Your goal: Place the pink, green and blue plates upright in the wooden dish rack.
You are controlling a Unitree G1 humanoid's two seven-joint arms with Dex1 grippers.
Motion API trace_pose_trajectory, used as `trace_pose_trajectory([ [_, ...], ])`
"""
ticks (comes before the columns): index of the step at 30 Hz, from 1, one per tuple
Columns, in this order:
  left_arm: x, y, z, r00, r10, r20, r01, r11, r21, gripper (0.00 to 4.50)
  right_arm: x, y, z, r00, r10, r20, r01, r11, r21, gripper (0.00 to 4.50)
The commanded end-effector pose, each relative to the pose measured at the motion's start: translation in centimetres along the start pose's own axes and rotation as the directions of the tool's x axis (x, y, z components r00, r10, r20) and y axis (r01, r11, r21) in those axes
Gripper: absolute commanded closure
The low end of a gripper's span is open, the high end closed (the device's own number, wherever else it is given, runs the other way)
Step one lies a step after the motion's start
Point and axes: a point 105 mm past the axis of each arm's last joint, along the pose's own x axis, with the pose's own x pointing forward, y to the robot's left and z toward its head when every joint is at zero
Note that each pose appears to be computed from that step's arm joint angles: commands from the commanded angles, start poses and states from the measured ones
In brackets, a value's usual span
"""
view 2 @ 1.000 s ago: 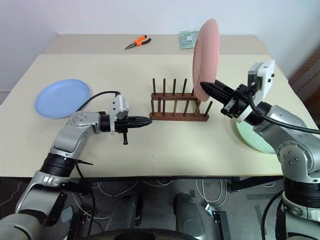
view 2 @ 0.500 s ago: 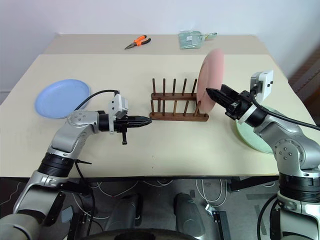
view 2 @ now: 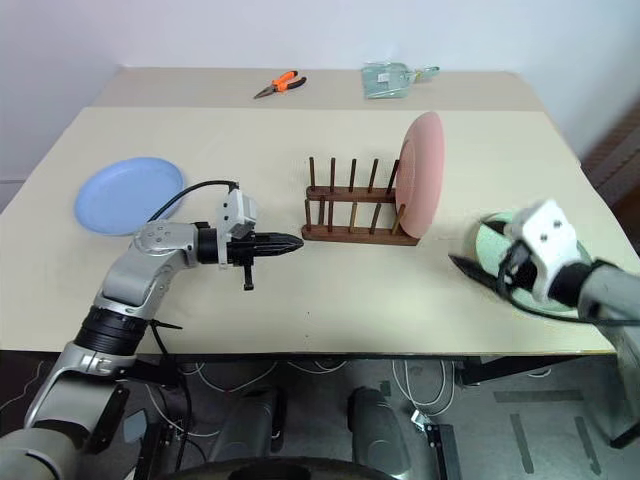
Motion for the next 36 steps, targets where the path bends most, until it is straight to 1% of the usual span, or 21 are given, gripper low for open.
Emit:
trace_pose_trajectory([
  [1,0.8,-0.3,1.1,0.999,-0.037,0.035,0.036,0.998,0.042,4.5,0.2,-0.5,-2.7,0.986,-0.132,-0.103,0.126,0.99,-0.067,0.54],
  [5,1.4,-0.4,1.2,0.997,-0.062,0.038,0.06,0.997,0.053,4.5,1.0,-0.5,-6.2,0.954,-0.215,-0.208,0.201,0.976,-0.082,0.54],
  [6,1.5,-0.4,1.2,0.997,-0.065,0.038,0.063,0.997,0.055,4.5,1.1,-0.7,-6.8,0.945,-0.241,-0.221,0.228,0.97,-0.085,0.78],
  [8,1.5,-0.4,1.2,0.997,-0.068,0.035,0.066,0.996,0.058,4.5,1.1,-1.3,-7.5,0.928,-0.288,-0.236,0.273,0.957,-0.093,1.43],
  [14,1.2,-0.3,1.0,0.998,-0.066,0.025,0.064,0.996,0.06,4.5,1.0,-1.7,-7.5,0.924,-0.303,-0.232,0.288,0.953,-0.096,4.43],
  [17,1.0,-0.2,0.8,0.998,-0.054,0.019,0.053,0.997,0.056,4.5,0.8,-2.4,-6.6,0.918,-0.338,-0.208,0.31,0.938,-0.153,4.43],
  [18,0.9,-0.1,0.7,0.999,-0.045,0.016,0.044,0.997,0.057,4.5,0.7,-2.8,-5.7,0.917,-0.357,-0.178,0.322,0.926,-0.197,4.43],
  [19,0.7,0.2,0.5,1.0,-0.024,0.01,0.023,0.998,0.057,4.5,0.5,-3.8,-3.8,0.911,-0.397,-0.109,0.366,0.903,-0.226,4.43],
  [20,0.4,0.6,0.0,1.0,0.006,-0.002,-0.006,0.998,0.059,4.5,0.1,-5.2,-1.3,0.89,-0.456,-0.019,0.439,0.866,-0.242,4.43],
  [23,-0.1,1.3,-0.7,0.998,0.059,-0.019,-0.057,0.996,0.063,4.5,-1.1,-7.2,3.5,0.832,-0.534,0.15,0.555,0.795,-0.247,4.43],
  [24,-0.4,1.7,-0.9,0.996,0.091,-0.01,-0.09,0.995,0.05,4.5,-1.8,-7.5,7.6,0.79,-0.534,0.301,0.598,0.778,-0.191,4.43],
  [25,-0.7,2.0,-1.0,0.993,0.114,-0.004,-0.114,0.993,0.041,4.5,-2.6,-7.5,10.4,0.749,-0.525,0.405,0.621,0.77,-0.149,4.43],
  [27,-1.0,2.4,-1.1,0.99,0.144,0.009,-0.144,0.989,0.039,4.5,-3.6,-7.0,13.8,0.692,-0.496,0.524,0.621,0.78,-0.081,4.43],
  [28,-1.3,2.7,-1.2,0.986,0.165,0.015,-0.166,0.985,0.037,4.5,-3.7,-5.7,16.0,0.681,-0.419,0.601,0.544,0.838,-0.033,4.43],
  [30,-1.7,3.0,-1.3,0.981,0.19,0.023,-0.191,0.981,0.032,4.5,-4.0,-3.8,18.6,0.66,-0.31,0.684,0.43,0.903,-0.006,4.43],
  [31,-1.9,3.1,-1.3,0.98,0.196,0.03,-0.197,0.98,0.024,4.5,-4.1,-2.3,20.0,0.645,-0.23,0.729,0.33,0.944,0.005,4.43],
  [32,-2.3,3.1,-1.3,0.979,0.2,0.036,-0.201,0.98,0.011,4.5,-4.1,-0.5,21.4,0.61,-0.14,0.78,0.184,0.982,0.033,4.43],
  [33,-2.8,3.0,-1.4,0.979,0.201,0.036,-0.201,0.98,-0.006,4.5,-4.1,1.6,22.8,0.551,-0.044,0.833,0.006,0.999,0.049,4.43],
  [34,-3.1,3.0,-1.5,0.979,0.201,0.035,-0.2,0.98,-0.018,4.5,-4.4,3.0,23.7,0.505,0.017,0.863,-0.117,0.992,0.049,4.43],
  [35,-3.4,2.9,-1.7,0.98,0.197,0.023,-0.197,0.98,-0.016,4.5,-4.1,3.9,24.1,0.47,0.041,0.882,-0.228,0.971,0.076,4.43],
  [36,-3.6,2.8,-1.9,0.981,0.194,0.014,-0.194,0.981,-0.012,4.5,-3.8,4.4,24.3,0.455,0.047,0.889,-0.289,0.952,0.097,4.43],
])
